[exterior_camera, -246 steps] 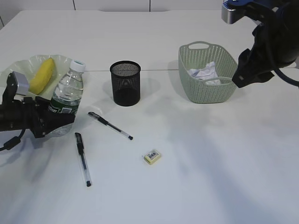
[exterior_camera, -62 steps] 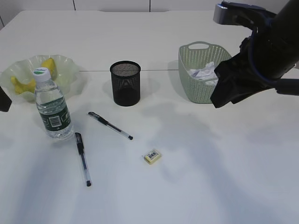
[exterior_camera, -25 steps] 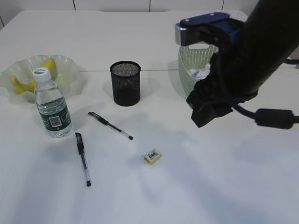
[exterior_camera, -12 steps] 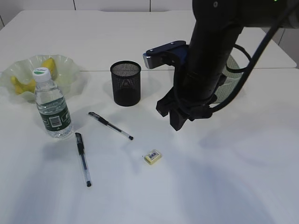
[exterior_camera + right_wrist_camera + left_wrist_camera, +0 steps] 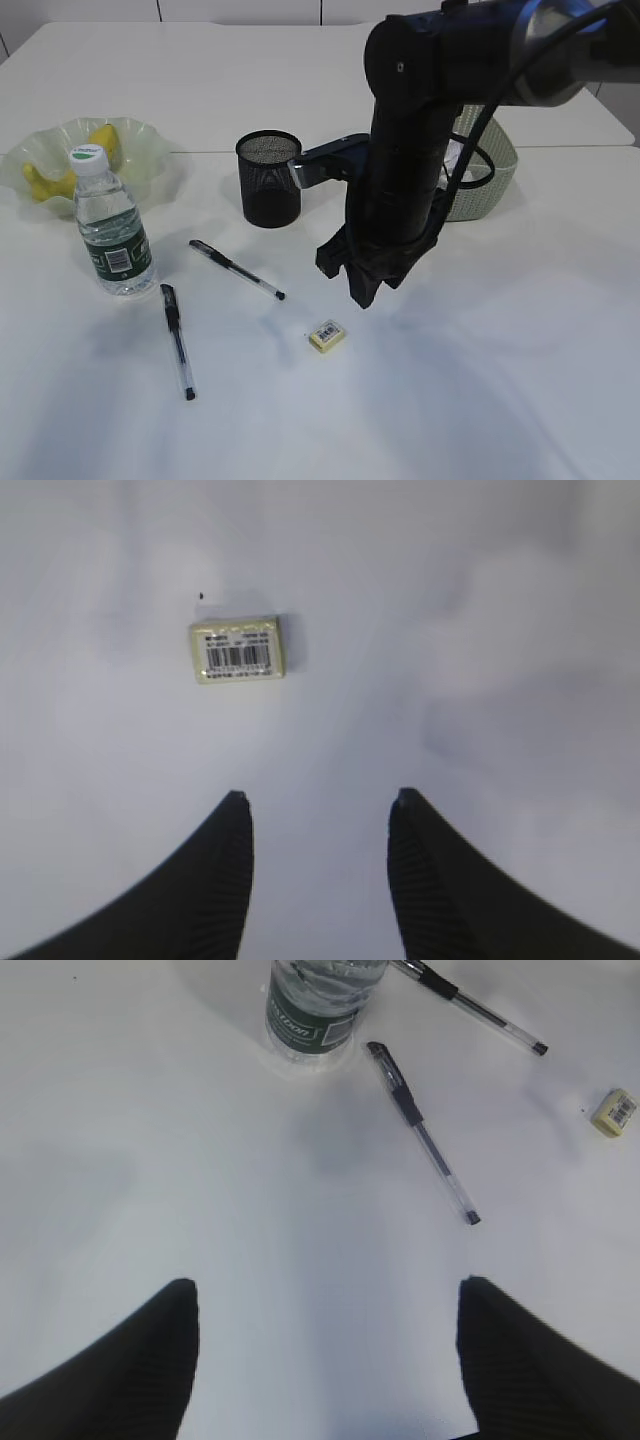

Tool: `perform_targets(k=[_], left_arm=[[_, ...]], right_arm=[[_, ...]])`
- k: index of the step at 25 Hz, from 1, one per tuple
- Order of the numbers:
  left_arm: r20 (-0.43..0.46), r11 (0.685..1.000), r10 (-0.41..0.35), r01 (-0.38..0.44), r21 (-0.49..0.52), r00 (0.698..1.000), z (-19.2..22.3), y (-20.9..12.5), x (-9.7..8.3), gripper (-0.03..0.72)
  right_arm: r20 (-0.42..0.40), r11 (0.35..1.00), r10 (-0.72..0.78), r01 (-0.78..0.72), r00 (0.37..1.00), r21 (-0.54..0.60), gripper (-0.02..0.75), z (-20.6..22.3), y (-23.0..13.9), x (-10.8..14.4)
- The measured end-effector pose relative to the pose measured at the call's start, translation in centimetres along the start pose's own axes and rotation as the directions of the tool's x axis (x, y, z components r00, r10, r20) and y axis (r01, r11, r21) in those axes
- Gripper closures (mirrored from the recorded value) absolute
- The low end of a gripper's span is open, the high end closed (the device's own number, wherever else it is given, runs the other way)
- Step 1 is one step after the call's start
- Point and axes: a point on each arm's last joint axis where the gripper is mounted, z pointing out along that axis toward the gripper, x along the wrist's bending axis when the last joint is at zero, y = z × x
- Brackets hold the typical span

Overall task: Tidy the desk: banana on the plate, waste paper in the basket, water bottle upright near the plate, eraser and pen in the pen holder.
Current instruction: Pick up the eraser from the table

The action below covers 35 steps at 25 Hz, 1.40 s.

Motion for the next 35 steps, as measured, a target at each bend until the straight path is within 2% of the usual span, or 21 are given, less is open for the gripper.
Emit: perform_targets(k=[6, 11, 22, 29, 35], left_arm=[[0.009, 1.000, -0.006, 0.006, -0.001, 1.000, 0.0, 0.0, -0.1, 0.112], [0.011, 1.000, -0.007, 0.007, -0.001, 1.000, 0.0, 0.0, -0.1, 0.112], [0.010, 0.999, -0.009, 0.009, -0.034, 1.000, 0.0, 0.3, -0.1, 0.112], [0.011, 0.999, -0.010, 0.010, -0.034, 1.000, 0.0, 0.3, -0.1, 0.112], [0.011, 0.999, -0.010, 0.010, -0.034, 1.000, 0.0, 0.3, -0.1, 0.112]], right_arm=[[-0.040, 0.998, -0.069, 0.068, 0.997, -0.013, 0.399, 1.2, 0.7, 2.0], [-0.042, 0.995, -0.099, 0.100, 0.994, 0.004, 0.323, 3.2, 1.2, 2.8], [-0.042, 0.994, -0.101, 0.103, 0.994, 0.043, 0.294, 5.4, 1.6, 2.6], [-0.032, 0.995, -0.104, 0.104, 0.994, 0.012, 0.294, 5.6, 2.1, 2.6], [-0.034, 0.994, -0.102, 0.103, 0.994, 0.030, 0.294, 6.6, 2.1, 2.5]])
